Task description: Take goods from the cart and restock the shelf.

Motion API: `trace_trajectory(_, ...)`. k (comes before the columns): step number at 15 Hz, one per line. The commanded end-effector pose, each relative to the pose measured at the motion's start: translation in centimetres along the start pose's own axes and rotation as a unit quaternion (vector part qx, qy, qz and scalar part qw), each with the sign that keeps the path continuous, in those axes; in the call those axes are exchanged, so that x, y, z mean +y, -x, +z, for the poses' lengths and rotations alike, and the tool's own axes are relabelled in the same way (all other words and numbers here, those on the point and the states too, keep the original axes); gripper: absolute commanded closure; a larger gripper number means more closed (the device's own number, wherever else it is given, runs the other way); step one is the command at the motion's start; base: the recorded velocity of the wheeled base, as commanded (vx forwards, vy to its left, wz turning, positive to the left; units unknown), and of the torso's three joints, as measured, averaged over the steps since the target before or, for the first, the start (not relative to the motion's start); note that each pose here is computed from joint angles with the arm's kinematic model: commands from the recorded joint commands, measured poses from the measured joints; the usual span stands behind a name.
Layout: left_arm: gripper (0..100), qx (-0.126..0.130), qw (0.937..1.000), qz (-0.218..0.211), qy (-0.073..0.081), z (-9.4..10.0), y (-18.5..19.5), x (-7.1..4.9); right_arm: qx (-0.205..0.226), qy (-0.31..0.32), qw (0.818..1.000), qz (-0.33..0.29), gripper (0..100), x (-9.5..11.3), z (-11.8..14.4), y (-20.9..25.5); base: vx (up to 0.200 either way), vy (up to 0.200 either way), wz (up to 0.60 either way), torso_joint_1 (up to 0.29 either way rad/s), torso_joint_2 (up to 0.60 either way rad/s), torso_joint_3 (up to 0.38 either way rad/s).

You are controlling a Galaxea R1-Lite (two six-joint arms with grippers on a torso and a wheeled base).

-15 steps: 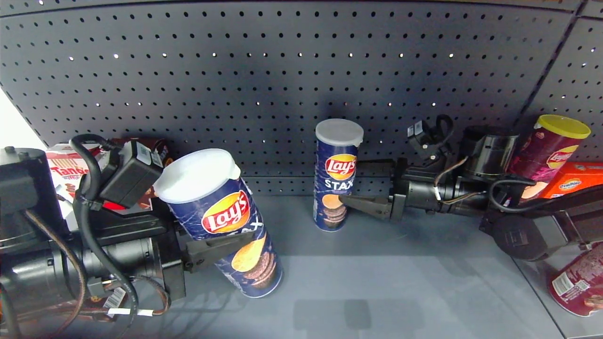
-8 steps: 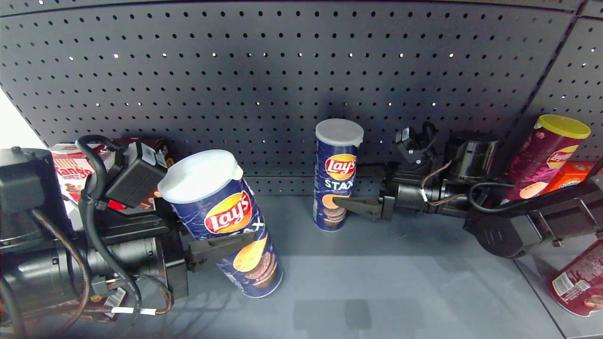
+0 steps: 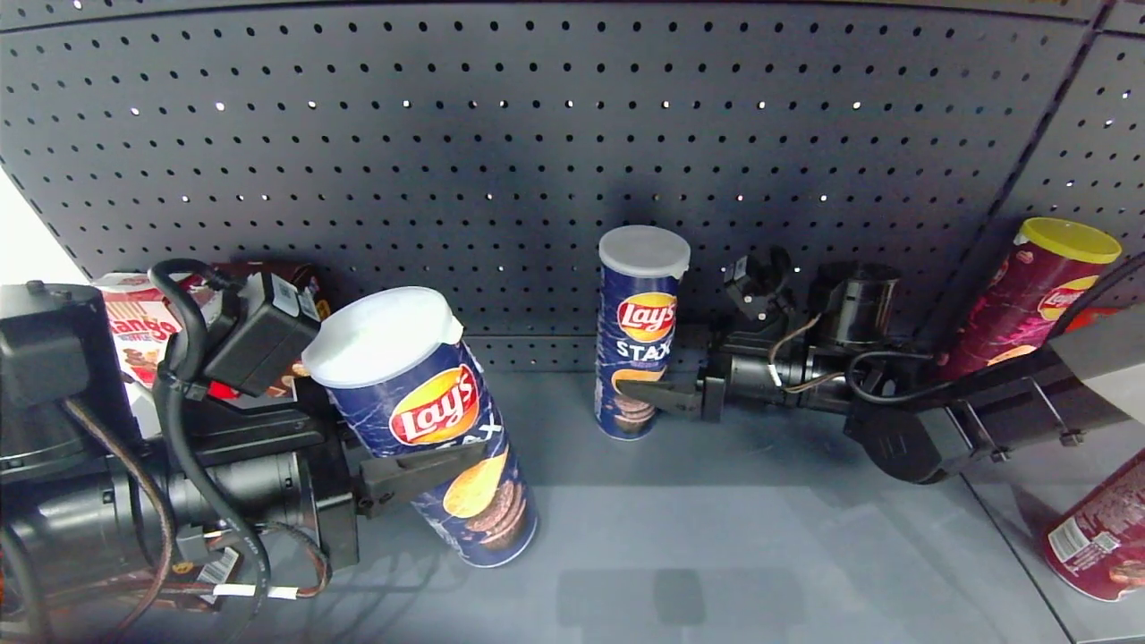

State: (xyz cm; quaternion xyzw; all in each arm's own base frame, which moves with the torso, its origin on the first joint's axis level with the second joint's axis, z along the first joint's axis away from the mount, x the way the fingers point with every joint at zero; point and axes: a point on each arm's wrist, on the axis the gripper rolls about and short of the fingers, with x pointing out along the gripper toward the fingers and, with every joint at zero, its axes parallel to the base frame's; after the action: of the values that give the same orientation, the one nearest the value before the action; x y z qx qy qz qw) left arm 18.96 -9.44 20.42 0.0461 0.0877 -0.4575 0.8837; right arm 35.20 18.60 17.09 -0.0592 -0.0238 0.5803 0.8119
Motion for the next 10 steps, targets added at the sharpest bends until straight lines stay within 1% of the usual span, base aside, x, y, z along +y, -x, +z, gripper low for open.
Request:
trace_trajectory(1,100,0.001,1.0000,0.000,0.001,-0.1,0.0,0.0,0.005,-0.005,1.000,0.003,0,-0.1,-0.7,-0.6,0.000,0.000,0.00,0.000,0.00,0.000)
trace_trajectory(4,100,0.001,1.0000,0.001,0.000,-0.1,0.0,0.0,0.003,-0.004,1.000,0.011,0,-0.1,-1.2,-1.7,0.000,0.000,0.00,0.000,0.00,0.000)
trace_trajectory(10,100,0.003,1.0000,0.000,0.002,-0.2,0.1,0.0,0.008,-0.009,1.000,0.012,0,-0.1,-2.0,-2.1,0.000,0.000,0.00,0.000,0.00,0.000)
